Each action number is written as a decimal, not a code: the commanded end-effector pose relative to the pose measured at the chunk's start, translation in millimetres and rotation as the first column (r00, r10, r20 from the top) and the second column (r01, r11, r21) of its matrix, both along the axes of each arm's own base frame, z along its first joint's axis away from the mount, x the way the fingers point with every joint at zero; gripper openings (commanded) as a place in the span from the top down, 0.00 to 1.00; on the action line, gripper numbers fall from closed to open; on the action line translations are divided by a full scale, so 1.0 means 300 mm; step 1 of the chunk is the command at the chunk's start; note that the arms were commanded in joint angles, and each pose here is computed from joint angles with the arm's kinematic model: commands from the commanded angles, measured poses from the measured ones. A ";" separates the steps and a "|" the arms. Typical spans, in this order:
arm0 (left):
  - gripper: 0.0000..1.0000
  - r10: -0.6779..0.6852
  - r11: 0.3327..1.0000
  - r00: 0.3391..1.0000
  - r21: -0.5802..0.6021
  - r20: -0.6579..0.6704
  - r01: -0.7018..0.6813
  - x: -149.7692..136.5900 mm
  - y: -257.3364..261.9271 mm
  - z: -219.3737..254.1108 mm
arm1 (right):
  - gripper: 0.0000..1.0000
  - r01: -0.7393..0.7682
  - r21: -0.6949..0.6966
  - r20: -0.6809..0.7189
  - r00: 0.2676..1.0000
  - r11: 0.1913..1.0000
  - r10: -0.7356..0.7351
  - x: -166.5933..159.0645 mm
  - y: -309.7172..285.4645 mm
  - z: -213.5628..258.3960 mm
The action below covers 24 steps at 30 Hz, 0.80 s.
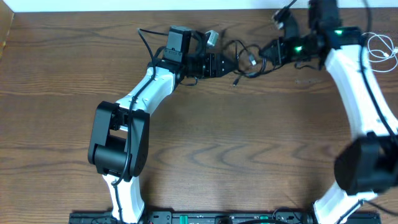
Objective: Untangle cables
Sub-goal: 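Hold the black cables with both grippers and pull them apart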
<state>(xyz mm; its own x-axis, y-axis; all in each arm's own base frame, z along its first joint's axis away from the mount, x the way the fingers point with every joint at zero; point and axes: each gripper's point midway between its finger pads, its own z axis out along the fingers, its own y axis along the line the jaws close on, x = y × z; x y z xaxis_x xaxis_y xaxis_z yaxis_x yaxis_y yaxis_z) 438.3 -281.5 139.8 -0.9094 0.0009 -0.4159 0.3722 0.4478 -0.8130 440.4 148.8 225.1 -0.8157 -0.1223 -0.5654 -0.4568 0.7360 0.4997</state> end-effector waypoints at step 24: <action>0.39 0.445 0.870 0.867 0.338 -0.225 -0.359 0.011 0.069 -0.185 | 0.99 0.298 -0.128 -0.023 0.953 0.946 -0.304 0.030 -0.047 0.026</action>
